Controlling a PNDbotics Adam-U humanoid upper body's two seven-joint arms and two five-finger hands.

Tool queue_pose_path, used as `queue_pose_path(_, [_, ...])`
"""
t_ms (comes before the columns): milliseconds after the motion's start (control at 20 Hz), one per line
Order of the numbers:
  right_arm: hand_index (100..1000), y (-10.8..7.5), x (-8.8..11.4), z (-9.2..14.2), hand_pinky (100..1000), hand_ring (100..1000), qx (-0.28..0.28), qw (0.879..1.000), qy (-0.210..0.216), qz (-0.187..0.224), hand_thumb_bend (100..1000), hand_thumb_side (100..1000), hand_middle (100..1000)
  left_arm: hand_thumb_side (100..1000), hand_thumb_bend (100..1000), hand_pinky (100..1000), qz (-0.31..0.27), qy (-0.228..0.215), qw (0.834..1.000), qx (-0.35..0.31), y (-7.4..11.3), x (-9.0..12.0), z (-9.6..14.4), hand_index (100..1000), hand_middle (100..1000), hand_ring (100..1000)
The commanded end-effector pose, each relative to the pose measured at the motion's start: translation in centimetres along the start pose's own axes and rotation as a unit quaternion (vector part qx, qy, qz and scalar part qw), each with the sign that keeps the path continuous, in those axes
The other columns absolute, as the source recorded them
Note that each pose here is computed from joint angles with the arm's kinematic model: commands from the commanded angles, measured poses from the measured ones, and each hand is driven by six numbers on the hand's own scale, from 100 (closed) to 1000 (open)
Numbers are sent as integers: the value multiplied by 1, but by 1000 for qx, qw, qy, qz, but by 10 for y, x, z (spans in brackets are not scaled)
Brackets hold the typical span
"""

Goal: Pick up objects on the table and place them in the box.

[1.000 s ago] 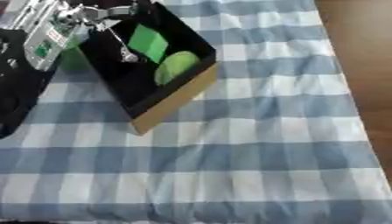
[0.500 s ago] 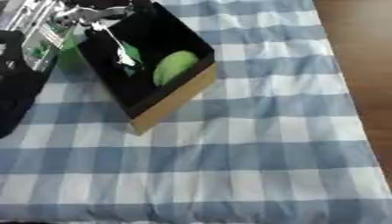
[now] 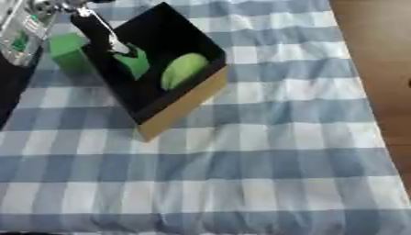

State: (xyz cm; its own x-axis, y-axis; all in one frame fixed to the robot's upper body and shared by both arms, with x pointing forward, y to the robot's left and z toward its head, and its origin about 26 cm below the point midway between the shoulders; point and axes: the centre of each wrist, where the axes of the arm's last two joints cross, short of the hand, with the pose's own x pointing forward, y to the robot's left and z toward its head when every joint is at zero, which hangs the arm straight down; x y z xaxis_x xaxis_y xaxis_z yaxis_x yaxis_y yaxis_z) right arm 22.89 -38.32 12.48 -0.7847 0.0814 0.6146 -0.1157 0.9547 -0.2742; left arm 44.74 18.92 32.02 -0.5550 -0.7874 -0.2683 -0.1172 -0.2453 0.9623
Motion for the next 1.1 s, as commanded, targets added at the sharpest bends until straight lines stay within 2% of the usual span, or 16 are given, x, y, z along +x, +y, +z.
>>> queue_pose_path(50, [896, -4, 7, -4, 906, 1000, 6, 1000, -5, 16, 100, 562, 390, 348, 657, 895, -6, 57, 998, 6, 15, -35, 25, 886, 846, 904])
queue_pose_path(200, [896, -5, 7, -4, 906, 1000, 5, 1000, -7, 19, 100, 561, 389, 359, 665, 898, 4, 94, 996, -13, 9, -58, 36, 890, 853, 910])
queue_pose_path(400, [897, -6, 7, -5, 907, 1000, 5, 1000, -9, 23, 100, 562, 388, 355, 676, 899, 15, 116, 993, -27, 3, -76, 47, 889, 855, 911])
queue_pose_path(1100, [899, -4, 6, -8, 911, 1000, 9, 1000, -5, 26, 100, 564, 382, 393, 683, 911, 101, 141, 981, -82, -31, -100, 41, 897, 862, 919])
